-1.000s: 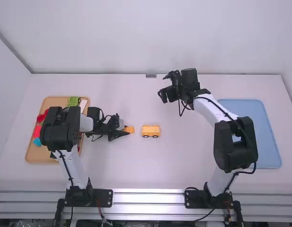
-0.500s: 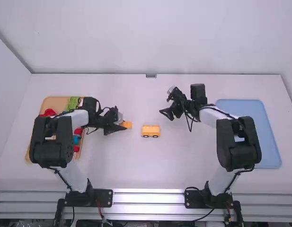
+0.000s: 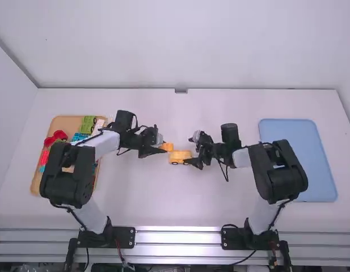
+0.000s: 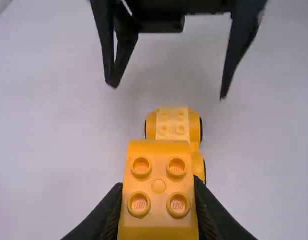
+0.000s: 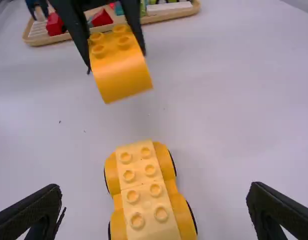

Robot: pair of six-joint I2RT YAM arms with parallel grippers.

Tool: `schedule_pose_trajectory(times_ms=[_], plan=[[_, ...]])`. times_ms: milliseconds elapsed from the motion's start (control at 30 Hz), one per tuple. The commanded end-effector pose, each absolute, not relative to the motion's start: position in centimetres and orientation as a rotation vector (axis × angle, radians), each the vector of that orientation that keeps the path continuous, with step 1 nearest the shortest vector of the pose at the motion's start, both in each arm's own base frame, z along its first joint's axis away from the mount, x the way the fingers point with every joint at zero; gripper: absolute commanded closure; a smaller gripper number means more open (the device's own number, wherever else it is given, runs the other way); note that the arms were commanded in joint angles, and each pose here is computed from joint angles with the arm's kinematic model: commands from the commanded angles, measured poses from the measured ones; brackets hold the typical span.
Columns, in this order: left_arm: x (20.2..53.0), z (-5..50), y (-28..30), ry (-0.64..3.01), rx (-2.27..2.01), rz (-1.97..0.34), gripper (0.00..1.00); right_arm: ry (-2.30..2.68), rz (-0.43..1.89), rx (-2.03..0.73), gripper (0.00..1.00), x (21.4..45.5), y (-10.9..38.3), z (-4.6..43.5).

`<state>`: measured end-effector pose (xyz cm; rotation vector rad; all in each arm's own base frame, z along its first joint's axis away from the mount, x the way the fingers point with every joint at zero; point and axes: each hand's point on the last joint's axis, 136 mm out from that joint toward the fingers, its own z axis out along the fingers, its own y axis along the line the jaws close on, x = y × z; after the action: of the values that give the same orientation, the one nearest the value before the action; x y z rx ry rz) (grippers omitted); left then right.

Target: Assemble lego blocks to make yellow taxi

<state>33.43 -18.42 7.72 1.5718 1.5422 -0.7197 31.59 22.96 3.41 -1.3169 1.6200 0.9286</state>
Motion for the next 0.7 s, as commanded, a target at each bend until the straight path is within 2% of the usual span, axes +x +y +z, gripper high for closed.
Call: schedule_pose_trajectory(times_ms=[0, 233, 467, 667], plan=[[33.2, 7.5, -19.4, 1.605, 1.553, -0.746, 0.85, 1.548, 0.953, -1.398, 0.01, 30.7, 23.9, 1.7], [32.8, 7.3, -20.6, 1.578, 1.582, -0.759, 0.85, 1.489, 0.943, -1.415, 0.01, 30.9, 24.5, -0.9], [32.2, 7.1, -20.8, 1.568, 1.576, -0.791, 0.86, 1.396, 1.017, -1.405, 0.0, 30.9, 24.6, -1.4], [31.5, 6.2, -21.1, 1.536, 1.549, -0.81, 0.86, 1.389, 1.032, -1.424, 0.09, 31.1, 25.4, -2.0]])
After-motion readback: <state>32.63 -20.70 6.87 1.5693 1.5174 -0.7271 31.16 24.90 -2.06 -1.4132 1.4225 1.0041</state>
